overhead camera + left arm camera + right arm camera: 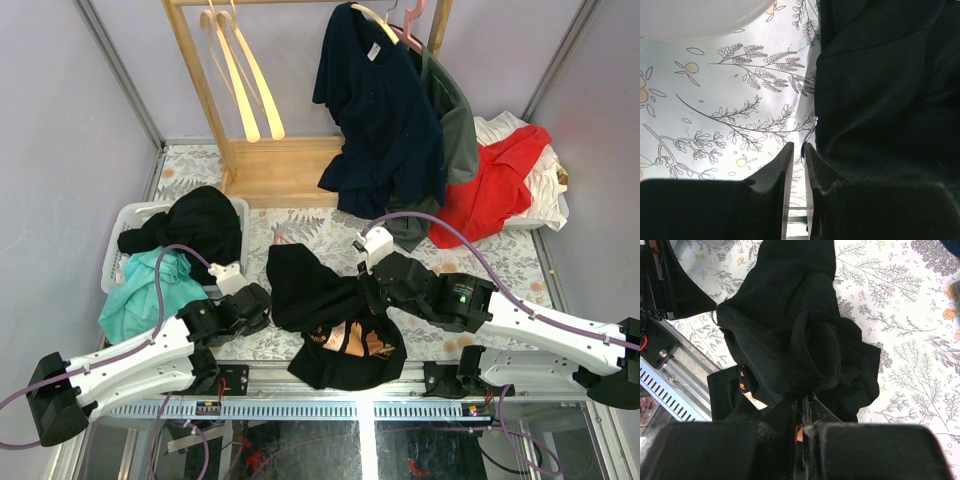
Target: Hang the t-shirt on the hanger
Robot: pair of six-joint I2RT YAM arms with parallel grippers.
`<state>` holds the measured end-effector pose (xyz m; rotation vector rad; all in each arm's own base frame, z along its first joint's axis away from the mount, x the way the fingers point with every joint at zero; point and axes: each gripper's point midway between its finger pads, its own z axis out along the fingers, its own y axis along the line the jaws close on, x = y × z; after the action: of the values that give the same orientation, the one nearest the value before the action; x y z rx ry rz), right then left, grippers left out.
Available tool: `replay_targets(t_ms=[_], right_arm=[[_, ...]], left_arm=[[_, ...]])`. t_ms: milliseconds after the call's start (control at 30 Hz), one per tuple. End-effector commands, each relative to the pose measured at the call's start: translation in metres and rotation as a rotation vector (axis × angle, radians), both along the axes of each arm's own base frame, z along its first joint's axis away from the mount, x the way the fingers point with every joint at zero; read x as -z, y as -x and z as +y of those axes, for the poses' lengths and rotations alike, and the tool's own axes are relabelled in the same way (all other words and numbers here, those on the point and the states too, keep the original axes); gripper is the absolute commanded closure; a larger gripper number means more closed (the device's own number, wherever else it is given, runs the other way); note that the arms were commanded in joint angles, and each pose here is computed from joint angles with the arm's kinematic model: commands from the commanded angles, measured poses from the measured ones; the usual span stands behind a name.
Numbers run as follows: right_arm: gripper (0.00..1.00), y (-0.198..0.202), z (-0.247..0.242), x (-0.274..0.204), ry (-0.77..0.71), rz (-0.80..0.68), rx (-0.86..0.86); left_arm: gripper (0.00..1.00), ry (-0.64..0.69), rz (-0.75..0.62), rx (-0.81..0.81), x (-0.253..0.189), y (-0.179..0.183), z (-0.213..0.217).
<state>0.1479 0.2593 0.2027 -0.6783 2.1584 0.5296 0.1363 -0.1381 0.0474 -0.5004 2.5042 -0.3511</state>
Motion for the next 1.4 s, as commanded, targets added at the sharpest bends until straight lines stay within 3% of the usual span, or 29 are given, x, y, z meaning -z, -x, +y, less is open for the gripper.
replay_targets(t_ms=[0,300,600,733,833,1367], right_arm=[[0.99,-0.006,0.003,-0.009,-0.030,-0.025,-0.001],[0.99,-0.006,0.003,-0.006,-0.031,-0.021,-0.003],[0.99,-0.007,0.001,-0.006,-0.035,-0.021,0.001],[0.99,-0.009,0.003,-0.010,-0.045,-0.025,0.004],[0.99,-0.009,0.005,-0.016,-0.055,-0.029,0.000],[0.99,-0.016,0.035,-0.064,-0.129,-0.062,-0.050]], left_arm=[[0.87,0.040,-0.014,-0.008,0.000,-0.003,-0.007],[0.81,0.043,-0.008,0.007,0.002,-0.006,-0.015],[0.83,0.041,0.016,0.025,0.011,-0.003,-0.020],[0.92,0.042,-0.003,0.036,0.004,-0.008,-0.026],[1.00,0.055,-0.028,0.065,-0.011,-0.014,-0.036],[1.00,0.098,-0.248,0.217,-0.161,-0.064,-0.094]])
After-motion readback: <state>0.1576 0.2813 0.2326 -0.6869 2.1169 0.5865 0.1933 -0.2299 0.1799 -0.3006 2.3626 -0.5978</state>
